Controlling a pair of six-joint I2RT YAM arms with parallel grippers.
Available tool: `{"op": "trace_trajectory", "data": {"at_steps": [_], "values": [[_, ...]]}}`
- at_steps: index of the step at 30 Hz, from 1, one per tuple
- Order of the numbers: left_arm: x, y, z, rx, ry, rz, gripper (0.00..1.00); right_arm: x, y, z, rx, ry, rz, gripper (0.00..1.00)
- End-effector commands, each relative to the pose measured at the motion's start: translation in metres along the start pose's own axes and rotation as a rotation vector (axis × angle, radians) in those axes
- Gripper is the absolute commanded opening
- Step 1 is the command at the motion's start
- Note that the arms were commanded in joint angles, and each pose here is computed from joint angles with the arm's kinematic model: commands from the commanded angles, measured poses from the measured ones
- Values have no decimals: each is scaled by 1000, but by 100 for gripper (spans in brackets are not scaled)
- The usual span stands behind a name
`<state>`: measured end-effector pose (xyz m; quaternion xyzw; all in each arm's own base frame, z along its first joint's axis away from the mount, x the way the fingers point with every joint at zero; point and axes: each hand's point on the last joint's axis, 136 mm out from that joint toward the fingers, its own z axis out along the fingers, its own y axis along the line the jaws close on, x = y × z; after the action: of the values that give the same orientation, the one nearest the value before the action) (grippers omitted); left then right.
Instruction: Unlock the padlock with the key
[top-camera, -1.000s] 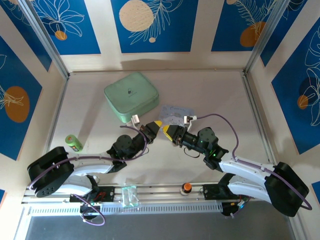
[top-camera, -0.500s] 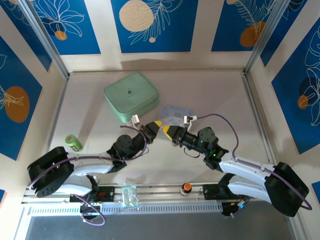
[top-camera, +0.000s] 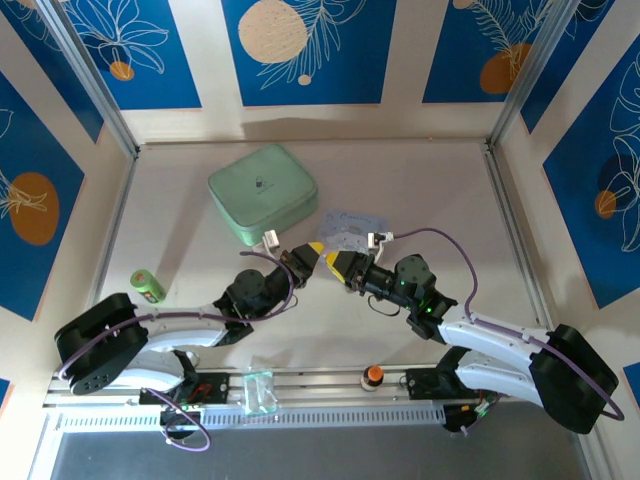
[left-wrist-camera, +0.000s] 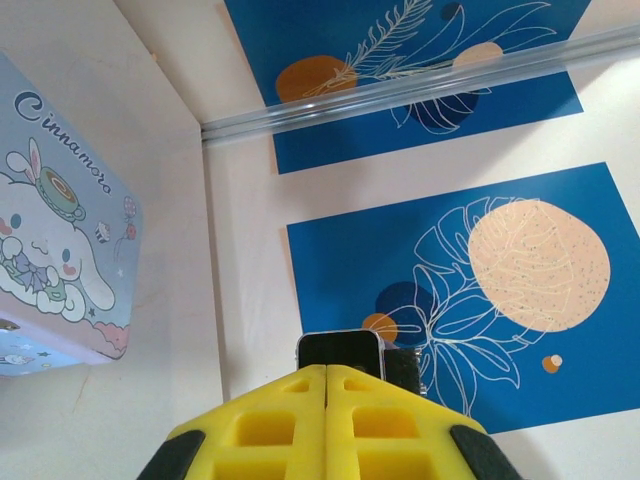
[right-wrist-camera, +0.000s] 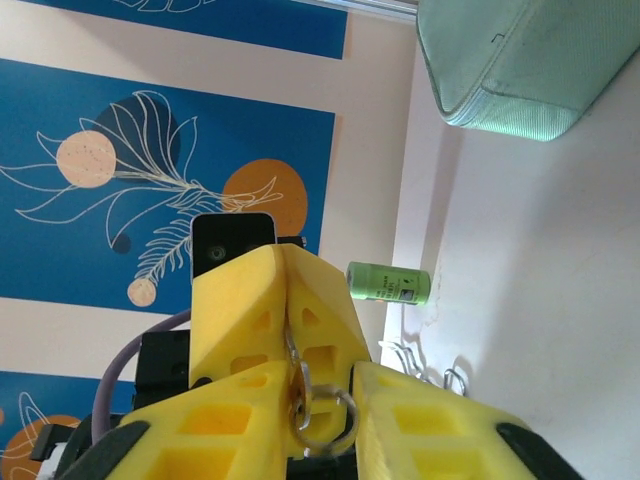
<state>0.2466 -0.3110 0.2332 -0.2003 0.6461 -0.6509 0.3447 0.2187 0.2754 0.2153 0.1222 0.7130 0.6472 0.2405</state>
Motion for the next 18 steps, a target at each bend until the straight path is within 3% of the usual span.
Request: {"op": "trace_trajectory", "data": {"at_steps": [1, 9, 18], "values": [[0, -14, 0, 53, 5, -22, 0, -7, 11, -1, -20, -30, -10, 21], [1, -16, -1, 60, 12, -26, 0, -9, 11, 0, -14, -37, -6, 6], [2, -10, 0, 43, 10, -24, 0, -11, 15, 2, -15, -38, -14, 0]]}}
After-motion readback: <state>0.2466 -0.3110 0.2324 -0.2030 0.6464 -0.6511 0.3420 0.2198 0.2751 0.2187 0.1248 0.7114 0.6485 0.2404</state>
